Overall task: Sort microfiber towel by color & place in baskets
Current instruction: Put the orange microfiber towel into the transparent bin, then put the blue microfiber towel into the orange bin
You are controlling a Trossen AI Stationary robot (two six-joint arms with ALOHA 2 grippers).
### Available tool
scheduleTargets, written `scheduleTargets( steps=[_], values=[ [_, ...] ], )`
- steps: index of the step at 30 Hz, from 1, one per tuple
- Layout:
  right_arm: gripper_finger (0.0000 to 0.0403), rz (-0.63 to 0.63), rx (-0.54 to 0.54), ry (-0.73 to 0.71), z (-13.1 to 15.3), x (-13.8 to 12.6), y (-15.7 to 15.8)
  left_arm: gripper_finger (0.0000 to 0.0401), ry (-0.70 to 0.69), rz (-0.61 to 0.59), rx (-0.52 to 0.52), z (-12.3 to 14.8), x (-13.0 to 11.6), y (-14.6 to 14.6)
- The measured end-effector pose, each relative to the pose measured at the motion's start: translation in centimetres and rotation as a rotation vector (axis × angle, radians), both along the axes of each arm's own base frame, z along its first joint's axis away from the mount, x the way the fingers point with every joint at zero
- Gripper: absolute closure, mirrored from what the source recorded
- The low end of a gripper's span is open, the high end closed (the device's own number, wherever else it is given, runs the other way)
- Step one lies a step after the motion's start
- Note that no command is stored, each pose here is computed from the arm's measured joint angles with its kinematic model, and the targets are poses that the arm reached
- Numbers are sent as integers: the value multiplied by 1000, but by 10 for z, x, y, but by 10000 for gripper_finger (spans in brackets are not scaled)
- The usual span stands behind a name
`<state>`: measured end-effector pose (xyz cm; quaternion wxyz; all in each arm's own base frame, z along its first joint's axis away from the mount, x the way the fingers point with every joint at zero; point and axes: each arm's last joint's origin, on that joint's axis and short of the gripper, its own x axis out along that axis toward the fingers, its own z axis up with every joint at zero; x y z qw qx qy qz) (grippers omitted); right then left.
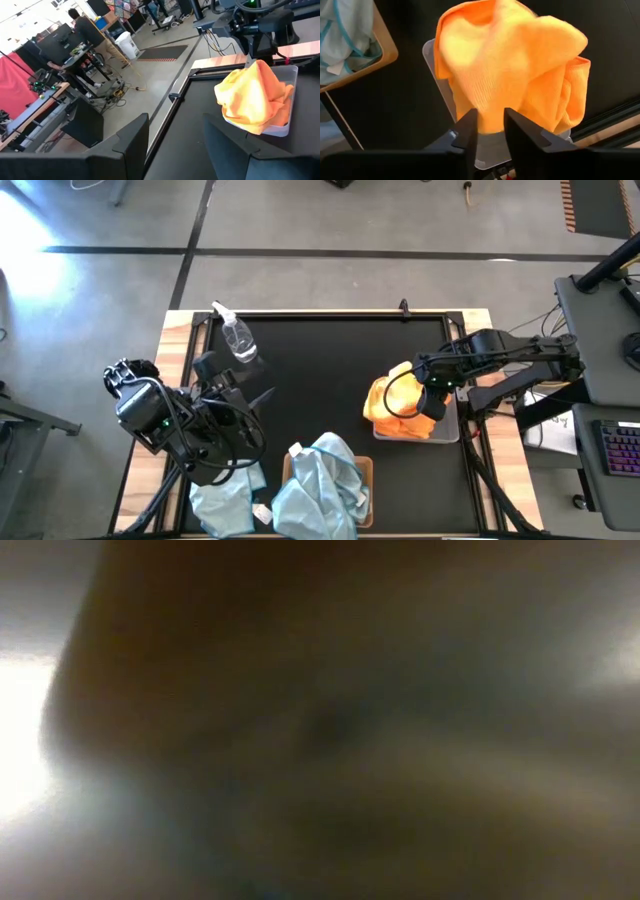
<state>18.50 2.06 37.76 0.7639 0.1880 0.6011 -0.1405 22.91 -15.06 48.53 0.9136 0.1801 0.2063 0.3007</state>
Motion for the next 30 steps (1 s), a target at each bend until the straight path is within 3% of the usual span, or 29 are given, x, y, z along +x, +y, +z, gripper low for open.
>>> scheduleTargets(
  steps=[5,15,23,30],
  values=[
    [289,14,-5,0,0,0,0,232,0,0,0,0,0,0],
    [305,16,-6,-87,2,8,1,232,0,1,0,0,0,0],
    [325,147,-36,-460,20,39,4,232,-2,2,-2,0,0,0],
    [339,288,-148,-865,50,63,7,232,-10,5,-11,0,0,0]
  ],
)
